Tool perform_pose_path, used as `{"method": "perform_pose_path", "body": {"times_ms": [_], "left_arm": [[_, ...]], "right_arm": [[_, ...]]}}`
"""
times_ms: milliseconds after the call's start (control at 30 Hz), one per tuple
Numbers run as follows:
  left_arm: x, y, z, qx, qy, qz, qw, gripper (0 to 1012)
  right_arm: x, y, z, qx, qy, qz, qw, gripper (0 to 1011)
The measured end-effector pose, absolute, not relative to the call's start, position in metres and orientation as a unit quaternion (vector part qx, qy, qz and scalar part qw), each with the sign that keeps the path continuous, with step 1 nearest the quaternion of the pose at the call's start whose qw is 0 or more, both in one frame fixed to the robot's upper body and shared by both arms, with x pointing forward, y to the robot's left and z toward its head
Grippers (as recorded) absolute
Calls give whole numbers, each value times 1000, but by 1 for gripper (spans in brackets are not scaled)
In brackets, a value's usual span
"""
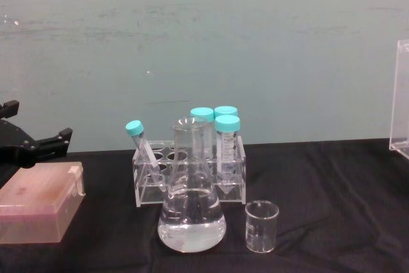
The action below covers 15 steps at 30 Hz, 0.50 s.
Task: Place the experimental apparatus aside using one hand.
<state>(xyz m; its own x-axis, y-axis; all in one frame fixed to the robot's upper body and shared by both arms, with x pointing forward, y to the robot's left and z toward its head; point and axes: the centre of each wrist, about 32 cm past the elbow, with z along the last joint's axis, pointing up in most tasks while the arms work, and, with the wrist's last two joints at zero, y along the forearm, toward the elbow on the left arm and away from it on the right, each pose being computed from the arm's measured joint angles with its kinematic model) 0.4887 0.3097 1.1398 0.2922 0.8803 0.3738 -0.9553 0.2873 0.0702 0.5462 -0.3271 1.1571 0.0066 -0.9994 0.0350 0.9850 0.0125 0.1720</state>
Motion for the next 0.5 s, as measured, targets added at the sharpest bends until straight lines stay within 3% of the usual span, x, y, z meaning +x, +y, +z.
{"method": "perform_pose_path", "body": {"times_ms": [500], "left_arm": [[489, 310, 1140, 141, -132, 580, 791, 1000]], "right_arm": [[548, -327, 1154, 46, -66, -701, 708, 612]]}}
